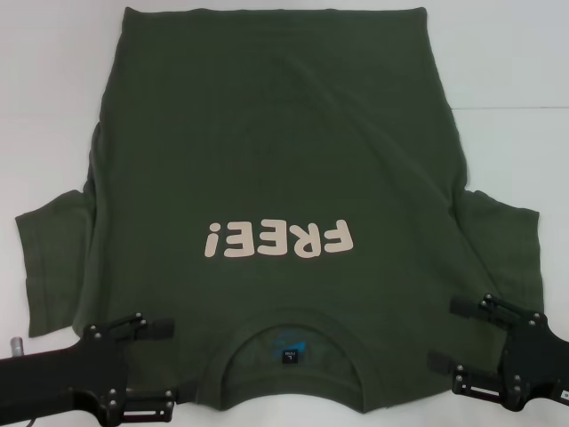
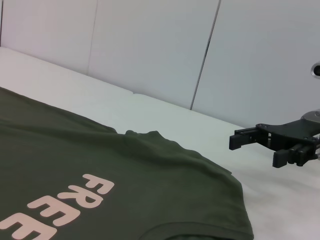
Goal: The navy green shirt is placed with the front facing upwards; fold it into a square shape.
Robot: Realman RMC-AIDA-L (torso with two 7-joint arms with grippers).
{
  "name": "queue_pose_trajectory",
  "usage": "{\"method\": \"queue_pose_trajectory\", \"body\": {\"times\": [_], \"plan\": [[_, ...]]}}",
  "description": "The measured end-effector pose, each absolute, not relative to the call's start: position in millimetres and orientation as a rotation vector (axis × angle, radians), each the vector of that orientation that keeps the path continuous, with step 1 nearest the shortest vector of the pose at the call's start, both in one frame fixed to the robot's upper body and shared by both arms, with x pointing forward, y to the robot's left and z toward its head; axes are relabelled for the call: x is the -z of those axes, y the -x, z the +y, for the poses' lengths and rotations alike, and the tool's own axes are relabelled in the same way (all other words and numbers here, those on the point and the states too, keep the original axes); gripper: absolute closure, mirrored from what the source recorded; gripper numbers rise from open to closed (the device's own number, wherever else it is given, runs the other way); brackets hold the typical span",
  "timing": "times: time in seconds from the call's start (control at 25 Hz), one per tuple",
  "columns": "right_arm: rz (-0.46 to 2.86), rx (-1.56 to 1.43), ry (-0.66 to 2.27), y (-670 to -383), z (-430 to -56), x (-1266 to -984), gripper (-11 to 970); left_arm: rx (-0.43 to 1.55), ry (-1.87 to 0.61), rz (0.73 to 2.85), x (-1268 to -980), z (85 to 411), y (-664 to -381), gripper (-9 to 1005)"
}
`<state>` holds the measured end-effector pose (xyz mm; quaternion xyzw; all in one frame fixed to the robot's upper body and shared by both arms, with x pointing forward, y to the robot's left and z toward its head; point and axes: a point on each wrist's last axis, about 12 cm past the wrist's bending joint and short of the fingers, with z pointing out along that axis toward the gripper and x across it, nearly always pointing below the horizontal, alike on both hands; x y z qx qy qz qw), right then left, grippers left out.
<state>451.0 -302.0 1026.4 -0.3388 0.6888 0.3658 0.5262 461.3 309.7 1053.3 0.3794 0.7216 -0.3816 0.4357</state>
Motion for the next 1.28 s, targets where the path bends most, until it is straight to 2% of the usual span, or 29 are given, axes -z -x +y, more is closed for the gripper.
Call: {"method": "queue_pose_trajectory", "body": {"times": [0.48,0.72,0.92,1.12,1.28], "plan": [[1.647,-0.884,0.805,-450,-301,-1026,78,0.963,-0.871,1.797,-1056,313,-461,72],[1.645,-0.887,0.803,-451,-300,-1026,78,1.059,-0.545,1.883,-1073,337,-472,74],[1.647,-0.889,0.799,-449,-301,-1025,78,1.121,-0.227,2.052,-1092,363,-496,75],[1.649,-0.898,0.799,-447,-301,-1025,79,1.057,0.040,2.270,-1103,385,-516,76],[1.652,-0.904,0.796,-446,-301,-1025,79,0.971,0.112,2.426,-1107,395,-529,76]]}}
